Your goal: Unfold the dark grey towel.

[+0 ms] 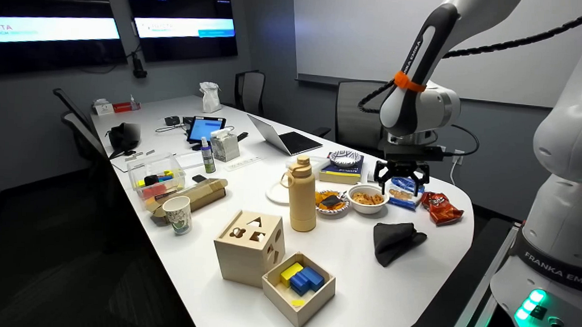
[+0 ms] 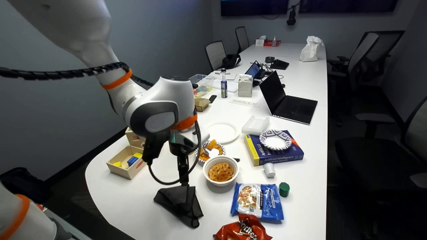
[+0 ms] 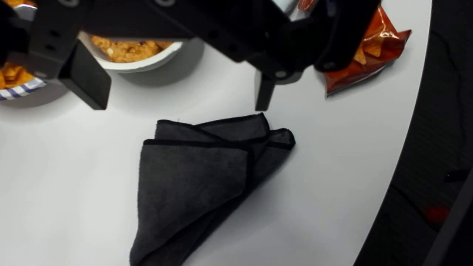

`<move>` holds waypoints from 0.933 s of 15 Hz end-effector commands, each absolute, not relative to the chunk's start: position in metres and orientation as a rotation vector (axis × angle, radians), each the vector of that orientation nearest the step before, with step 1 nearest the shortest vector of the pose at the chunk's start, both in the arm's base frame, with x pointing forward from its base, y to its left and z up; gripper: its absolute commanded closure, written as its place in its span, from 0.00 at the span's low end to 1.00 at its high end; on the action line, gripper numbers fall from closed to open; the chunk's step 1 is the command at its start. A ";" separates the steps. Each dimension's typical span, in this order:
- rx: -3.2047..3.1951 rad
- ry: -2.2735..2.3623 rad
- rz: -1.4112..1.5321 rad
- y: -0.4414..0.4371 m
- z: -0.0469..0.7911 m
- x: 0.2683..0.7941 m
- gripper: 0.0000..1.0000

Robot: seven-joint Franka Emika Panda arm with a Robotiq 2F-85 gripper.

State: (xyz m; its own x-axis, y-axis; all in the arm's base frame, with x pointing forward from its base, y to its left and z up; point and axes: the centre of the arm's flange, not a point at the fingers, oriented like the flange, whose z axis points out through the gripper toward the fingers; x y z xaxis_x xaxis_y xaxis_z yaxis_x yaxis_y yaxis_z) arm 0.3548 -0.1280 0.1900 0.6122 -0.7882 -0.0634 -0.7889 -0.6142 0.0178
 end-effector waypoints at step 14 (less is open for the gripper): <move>-2.453 1.387 0.105 -0.164 0.103 0.256 0.00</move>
